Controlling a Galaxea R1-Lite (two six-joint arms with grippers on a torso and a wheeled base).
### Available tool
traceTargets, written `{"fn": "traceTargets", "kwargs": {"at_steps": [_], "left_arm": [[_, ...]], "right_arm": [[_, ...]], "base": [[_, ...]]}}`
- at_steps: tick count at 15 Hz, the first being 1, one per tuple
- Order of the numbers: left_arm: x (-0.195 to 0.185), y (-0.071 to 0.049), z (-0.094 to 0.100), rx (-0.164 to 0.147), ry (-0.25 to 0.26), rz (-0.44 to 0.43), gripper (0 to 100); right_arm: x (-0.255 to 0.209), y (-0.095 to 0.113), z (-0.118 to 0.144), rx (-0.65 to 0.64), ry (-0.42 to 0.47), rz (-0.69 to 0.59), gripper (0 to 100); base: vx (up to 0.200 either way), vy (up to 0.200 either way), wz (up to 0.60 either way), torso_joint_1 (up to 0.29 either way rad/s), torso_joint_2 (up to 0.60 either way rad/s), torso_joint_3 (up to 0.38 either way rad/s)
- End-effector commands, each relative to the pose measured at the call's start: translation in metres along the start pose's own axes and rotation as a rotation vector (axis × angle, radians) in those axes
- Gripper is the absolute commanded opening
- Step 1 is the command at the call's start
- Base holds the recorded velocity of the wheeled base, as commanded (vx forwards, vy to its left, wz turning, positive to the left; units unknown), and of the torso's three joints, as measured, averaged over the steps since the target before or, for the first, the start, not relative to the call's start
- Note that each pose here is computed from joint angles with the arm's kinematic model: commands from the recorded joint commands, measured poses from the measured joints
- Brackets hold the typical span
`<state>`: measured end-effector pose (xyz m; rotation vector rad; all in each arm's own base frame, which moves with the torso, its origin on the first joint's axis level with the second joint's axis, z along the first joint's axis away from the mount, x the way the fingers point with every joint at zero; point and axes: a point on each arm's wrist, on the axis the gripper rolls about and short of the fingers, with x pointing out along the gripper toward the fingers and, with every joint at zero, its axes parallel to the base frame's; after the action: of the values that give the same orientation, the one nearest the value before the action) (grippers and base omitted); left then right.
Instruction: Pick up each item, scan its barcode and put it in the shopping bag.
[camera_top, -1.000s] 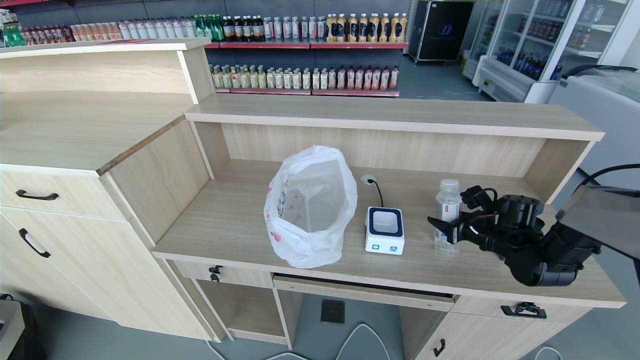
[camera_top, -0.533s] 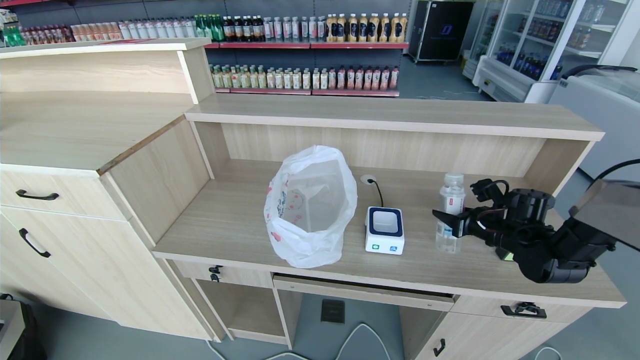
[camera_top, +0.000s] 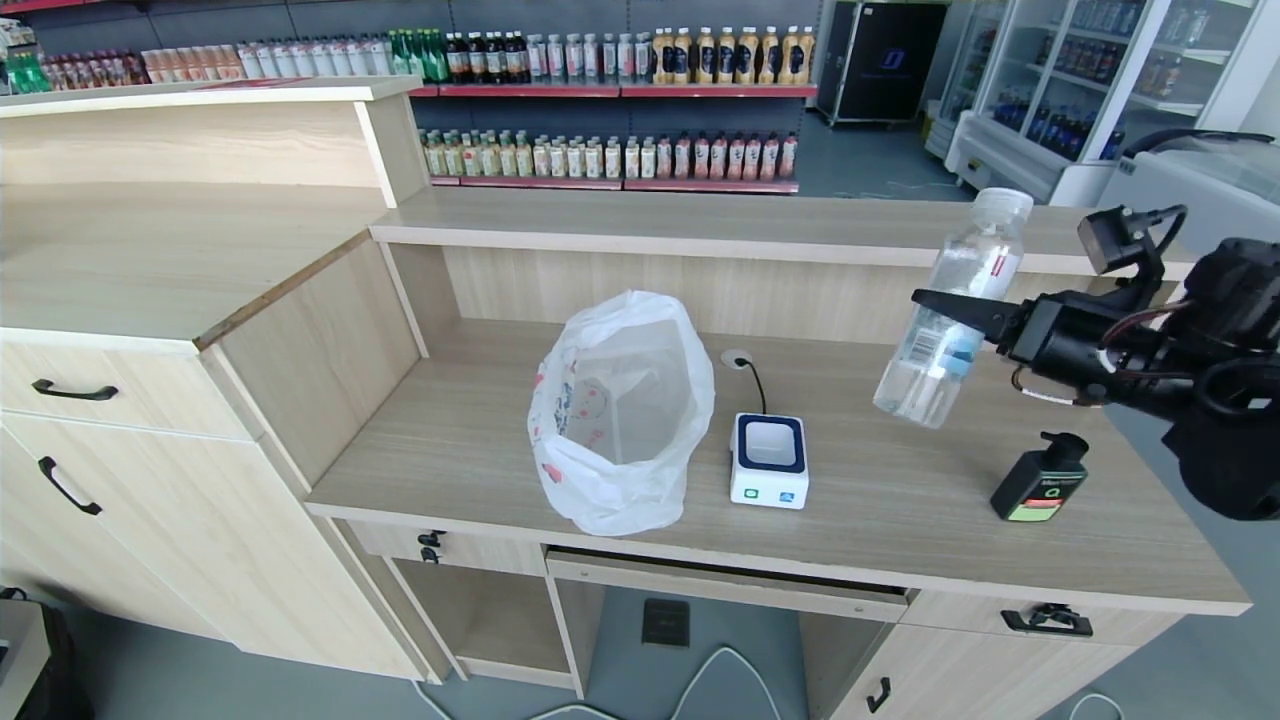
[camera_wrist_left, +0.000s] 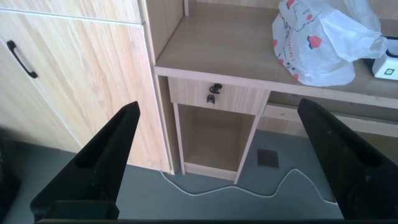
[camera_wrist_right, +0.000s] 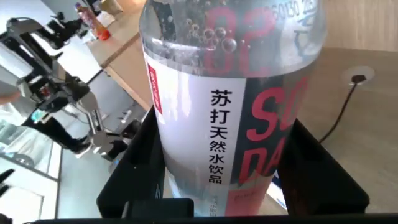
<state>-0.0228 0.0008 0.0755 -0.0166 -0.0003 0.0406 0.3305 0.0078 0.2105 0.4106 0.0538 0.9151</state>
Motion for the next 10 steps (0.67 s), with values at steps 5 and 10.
{"fn": "traceTargets", "kwargs": {"at_steps": [5,10], "left_arm": [[0.000,0.000,0.000,0.000,0.000,0.001,100],[0.000,0.000,0.000,0.000,0.000,0.001,100]], "right_arm": [[-0.014,0.152,0.059,-0.009,-0.022,0.519,0],[0.005,0.183,0.042,0.081,0.095,0.717,0]], "base": [[0.000,0.000,0.00,0.000,0.00,0.000],[0.000,0.000,0.00,0.000,0.00,0.000]]}}
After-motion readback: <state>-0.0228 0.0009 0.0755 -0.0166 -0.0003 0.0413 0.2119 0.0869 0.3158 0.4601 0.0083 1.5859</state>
